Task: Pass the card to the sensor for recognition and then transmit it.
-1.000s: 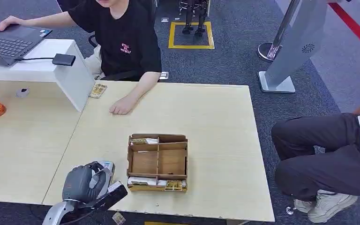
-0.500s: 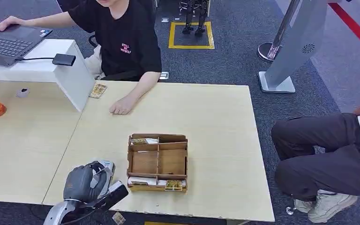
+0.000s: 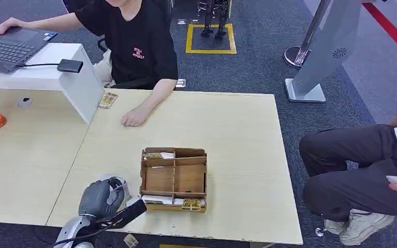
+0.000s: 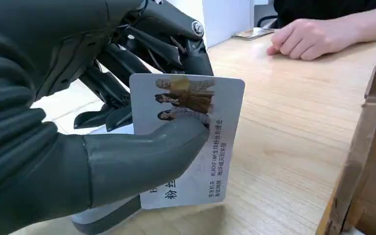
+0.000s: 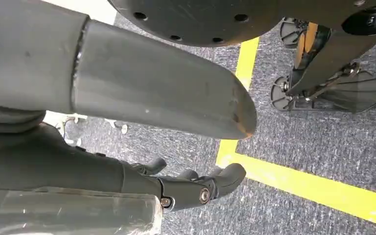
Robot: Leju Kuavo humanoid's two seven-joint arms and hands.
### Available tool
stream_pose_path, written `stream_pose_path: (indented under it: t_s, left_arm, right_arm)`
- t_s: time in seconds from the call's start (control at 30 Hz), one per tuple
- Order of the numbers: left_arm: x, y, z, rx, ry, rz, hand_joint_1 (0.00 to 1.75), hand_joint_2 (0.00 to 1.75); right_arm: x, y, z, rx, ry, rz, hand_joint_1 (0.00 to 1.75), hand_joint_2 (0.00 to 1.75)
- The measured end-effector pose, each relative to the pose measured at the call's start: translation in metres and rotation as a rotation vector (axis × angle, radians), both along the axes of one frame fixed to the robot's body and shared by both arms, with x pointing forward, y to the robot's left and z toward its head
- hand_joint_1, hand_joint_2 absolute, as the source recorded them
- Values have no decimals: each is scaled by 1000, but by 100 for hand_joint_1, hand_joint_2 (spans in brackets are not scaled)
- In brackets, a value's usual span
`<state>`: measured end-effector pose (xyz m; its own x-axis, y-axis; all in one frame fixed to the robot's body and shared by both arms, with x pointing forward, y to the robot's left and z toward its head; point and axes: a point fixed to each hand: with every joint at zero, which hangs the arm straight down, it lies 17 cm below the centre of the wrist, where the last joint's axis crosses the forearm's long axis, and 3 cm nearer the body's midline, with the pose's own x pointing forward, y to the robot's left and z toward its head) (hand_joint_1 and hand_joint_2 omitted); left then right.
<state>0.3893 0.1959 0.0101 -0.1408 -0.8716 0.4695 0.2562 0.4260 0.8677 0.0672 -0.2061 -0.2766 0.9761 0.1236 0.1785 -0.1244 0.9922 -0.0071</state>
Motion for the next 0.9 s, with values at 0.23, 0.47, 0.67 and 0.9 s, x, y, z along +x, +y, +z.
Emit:
stream_pose_path:
  t_s: [0.23, 0.47, 0.67, 0.9]
  left_arm:
    - [5, -1, -3, -1, 5, 6, 175, 175]
    - [5, -1, -5, 0, 3, 8, 175, 175]
    - [5, -10, -2, -73, 17, -18, 175, 175]
    - [24, -16, 26, -137, -24, -33, 175, 175]
  right_arm:
    - [0, 0, 0, 0, 0, 1, 0, 0]
    - [0, 0, 0, 0, 0, 1, 0, 0]
    - [0, 0, 0, 0, 0, 1, 0, 0]
    - [0, 0, 0, -2, 0, 5, 0, 0]
